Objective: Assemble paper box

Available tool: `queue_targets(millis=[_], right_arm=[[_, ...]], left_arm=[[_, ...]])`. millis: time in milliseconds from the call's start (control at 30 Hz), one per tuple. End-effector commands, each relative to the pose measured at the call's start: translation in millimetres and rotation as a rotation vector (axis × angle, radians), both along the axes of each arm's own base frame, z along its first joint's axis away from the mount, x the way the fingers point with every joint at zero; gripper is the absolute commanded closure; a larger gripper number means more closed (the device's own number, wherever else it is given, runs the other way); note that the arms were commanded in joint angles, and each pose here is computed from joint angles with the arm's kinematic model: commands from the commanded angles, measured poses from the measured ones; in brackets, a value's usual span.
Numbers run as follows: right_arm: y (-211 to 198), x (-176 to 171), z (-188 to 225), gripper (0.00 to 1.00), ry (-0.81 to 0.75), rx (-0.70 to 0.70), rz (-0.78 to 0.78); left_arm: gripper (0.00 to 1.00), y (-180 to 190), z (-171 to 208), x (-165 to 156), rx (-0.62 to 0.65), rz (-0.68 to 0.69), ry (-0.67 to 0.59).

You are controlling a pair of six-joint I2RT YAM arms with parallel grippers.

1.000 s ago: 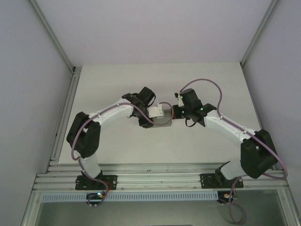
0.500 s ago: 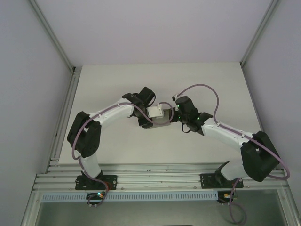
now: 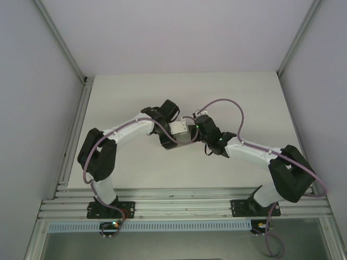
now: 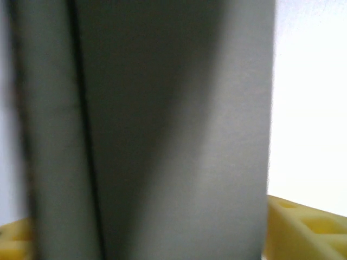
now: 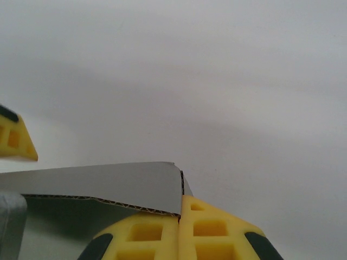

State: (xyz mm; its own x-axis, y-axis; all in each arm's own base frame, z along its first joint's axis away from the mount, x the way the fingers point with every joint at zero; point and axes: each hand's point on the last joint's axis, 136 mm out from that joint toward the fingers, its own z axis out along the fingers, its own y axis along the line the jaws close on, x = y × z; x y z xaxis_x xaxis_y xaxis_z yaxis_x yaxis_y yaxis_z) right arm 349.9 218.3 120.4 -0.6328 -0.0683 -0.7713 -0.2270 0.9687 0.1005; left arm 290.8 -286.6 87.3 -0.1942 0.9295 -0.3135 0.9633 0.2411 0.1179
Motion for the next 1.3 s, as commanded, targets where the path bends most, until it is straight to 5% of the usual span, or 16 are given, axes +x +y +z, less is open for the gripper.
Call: queue_targets(millis=[0,67,400,567,733,900,967,1067,1267], right_arm=[[-11.0,-61.6,-74.5,1.00,0.309,-0.152,0.084],[-11.8,-60.9,-71.3,1.00,0.298,-0.149,0.072],[-8.7,-63.0,-70.7,1.00,0.295,-0.143,0.057],[-12.9,-61.1,-67.5,1.00,0.301,-0.180,0.020],[-22.9,-61.8,-62.3,1.00,0.309,-0.178,-0.079],[-18.0,-64.4,-62.2,1.00,0.315,-0.163,-0.083],[-15.9,-63.9,-61.7,1.00,0.315,-0.163,-0.078],[-13.8,-64.3,-60.7,1.00,0.314,-0.167,-0.081],[-11.1,-64.7,-59.4,1.00,0.312,-0.146,-0.099]], left_arm=[[0.17,-17.1,48.1,7.3,-0.134,0.028,-0.075],[0.00,-14.1,66.5,4.5,-0.175,0.061,-0.096],[0.00,38.3,119.0,2.6,-0.428,0.275,-0.100],[0.14,45.4,105.3,2.8,-0.381,0.418,0.033],[0.22,61.3,92.6,-3.6,-0.199,0.658,-0.064],[0.38,71.8,93.1,-19.1,-0.230,0.816,-0.037],[0.40,72.4,95.3,-16.9,-0.251,0.827,-0.052],[0.58,64.7,93.7,-8.3,-0.287,0.857,-0.026],[0.66,53.2,75.9,-8.2,-0.265,0.860,0.052]])
